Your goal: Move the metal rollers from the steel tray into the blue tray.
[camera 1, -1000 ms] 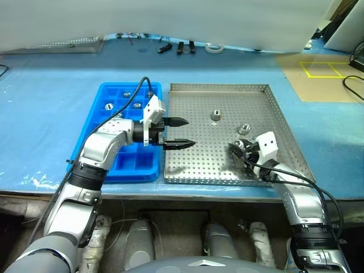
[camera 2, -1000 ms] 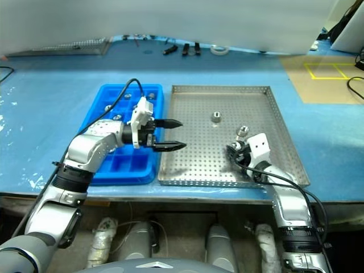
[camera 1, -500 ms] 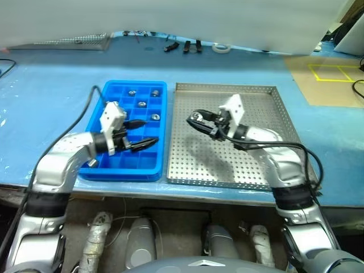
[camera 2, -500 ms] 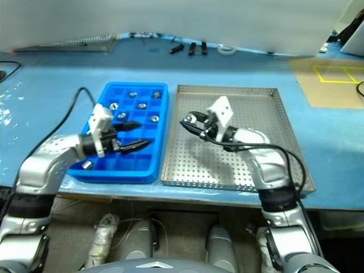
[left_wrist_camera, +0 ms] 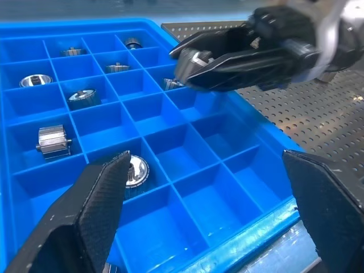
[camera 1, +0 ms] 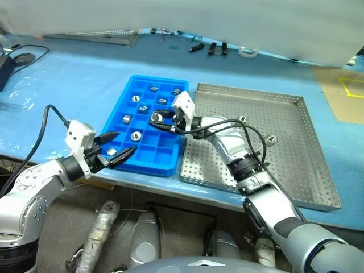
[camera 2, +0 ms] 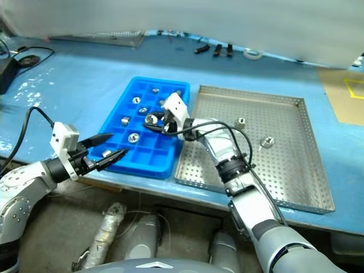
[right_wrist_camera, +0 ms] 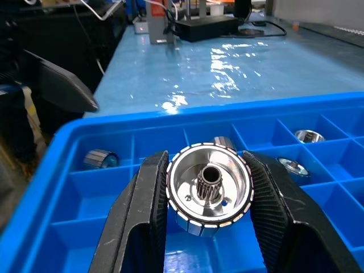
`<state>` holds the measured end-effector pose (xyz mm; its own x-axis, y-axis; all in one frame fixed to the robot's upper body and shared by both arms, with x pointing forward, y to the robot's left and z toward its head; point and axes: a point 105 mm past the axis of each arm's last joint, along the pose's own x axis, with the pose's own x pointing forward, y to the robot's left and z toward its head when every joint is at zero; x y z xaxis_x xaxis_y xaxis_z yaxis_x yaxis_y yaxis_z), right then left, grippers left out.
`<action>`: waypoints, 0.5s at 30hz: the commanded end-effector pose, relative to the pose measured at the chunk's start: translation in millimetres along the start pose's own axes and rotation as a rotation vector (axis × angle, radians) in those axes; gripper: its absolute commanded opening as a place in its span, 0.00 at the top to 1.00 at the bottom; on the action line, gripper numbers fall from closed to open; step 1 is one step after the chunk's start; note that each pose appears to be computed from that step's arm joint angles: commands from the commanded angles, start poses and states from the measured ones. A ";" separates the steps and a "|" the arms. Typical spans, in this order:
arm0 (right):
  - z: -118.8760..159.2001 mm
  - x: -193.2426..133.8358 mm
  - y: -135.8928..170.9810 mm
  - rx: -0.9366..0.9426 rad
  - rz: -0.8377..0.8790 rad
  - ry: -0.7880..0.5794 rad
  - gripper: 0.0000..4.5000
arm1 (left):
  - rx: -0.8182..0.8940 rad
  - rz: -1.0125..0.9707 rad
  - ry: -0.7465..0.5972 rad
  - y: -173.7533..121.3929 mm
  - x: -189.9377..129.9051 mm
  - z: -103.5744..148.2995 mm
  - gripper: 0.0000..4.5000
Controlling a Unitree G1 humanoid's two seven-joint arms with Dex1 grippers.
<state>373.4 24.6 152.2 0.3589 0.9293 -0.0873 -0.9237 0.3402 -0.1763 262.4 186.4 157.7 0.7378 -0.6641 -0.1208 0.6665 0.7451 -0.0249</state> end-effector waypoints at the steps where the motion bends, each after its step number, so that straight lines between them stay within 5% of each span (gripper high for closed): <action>1: 7.6 7.0 -6.0 -0.049 -0.017 -0.020 0.64 | 0.019 -0.030 -0.040 -8.4 0.5 13.4 0.00; 15: -12.0 32.1 -12.5 -0.053 -0.101 0.035 0.64 | 0.030 -0.119 -0.043 -14.5 18.4 21.1 0.00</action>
<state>395.1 43.4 127.1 0.4455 0.8843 -0.1398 -0.8853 0.4117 -0.2163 270.3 167.2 168.7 0.6816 -0.7257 -0.0933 0.7270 0.6862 -0.0262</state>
